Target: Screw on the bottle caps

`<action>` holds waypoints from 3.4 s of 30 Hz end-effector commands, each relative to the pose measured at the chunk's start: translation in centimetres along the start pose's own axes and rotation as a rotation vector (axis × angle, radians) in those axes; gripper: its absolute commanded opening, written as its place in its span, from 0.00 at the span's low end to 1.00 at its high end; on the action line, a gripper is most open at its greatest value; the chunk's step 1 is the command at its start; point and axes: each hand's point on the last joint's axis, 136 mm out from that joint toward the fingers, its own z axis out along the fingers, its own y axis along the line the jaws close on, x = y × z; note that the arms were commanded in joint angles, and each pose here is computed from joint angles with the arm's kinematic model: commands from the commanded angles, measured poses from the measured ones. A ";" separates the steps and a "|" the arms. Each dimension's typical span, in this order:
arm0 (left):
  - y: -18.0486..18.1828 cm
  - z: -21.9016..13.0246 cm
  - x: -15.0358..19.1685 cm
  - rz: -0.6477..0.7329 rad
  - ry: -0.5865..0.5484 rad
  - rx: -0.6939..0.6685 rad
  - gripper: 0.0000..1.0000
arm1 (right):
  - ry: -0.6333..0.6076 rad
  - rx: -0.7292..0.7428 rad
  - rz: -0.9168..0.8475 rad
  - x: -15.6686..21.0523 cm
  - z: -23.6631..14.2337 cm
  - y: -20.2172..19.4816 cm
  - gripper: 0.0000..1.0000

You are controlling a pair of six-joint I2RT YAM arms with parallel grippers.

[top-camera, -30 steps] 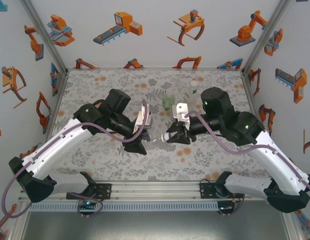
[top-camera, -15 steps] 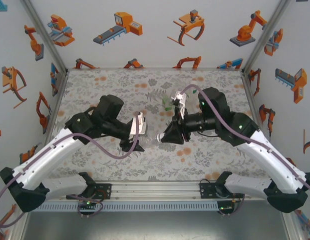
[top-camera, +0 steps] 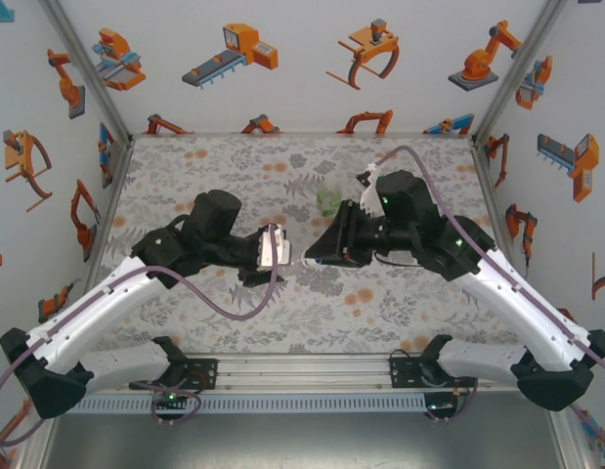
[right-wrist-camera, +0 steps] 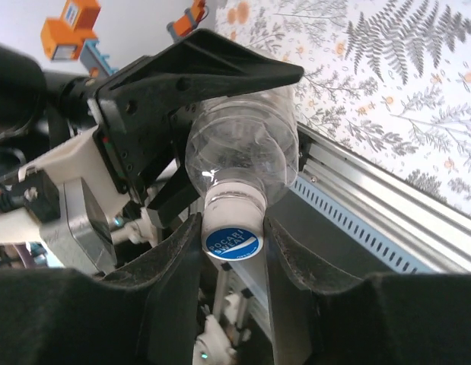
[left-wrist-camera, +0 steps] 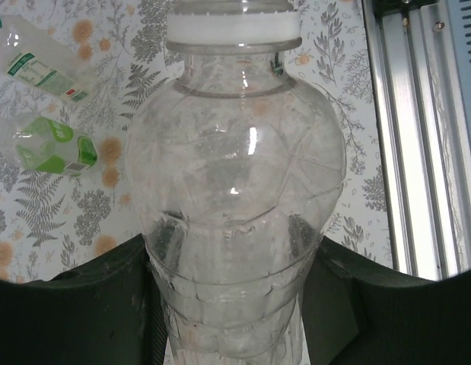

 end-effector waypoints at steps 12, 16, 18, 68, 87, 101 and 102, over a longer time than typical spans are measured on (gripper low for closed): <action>2.3 -0.1 -2.2 0.058 -0.067 -0.092 0.00 | -0.067 0.065 0.036 -0.7 -0.3 -1.0 0.43; 2.2 -0.1 -2.3 0.057 -0.069 -0.087 0.00 | -0.072 0.048 0.021 -0.9 -0.4 -0.5 0.48; 2.3 0.1 -2.1 0.056 -0.065 -0.086 0.00 | -0.084 0.042 0.007 -1.1 -0.6 -0.2 0.49; 0.5 -1.0 -4.5 0.020 -0.143 0.005 0.00 | -0.243 -0.335 -1.432 2.7 -4.8 6.0 0.51; 0.5 -1.2 -4.8 0.020 -0.150 0.003 0.00 | -0.236 -0.325 -1.447 2.8 -4.7 5.7 0.21; -2.9 -1.2 -5.6 -0.092 -0.175 0.249 0.00 | -0.138 -0.413 -1.772 6.7 -7.1 4.9 0.00; -3.1 -1.3 -5.7 -0.101 -0.177 0.265 0.00 | -0.143 -0.410 -1.790 6.7 -7.2 4.9 0.00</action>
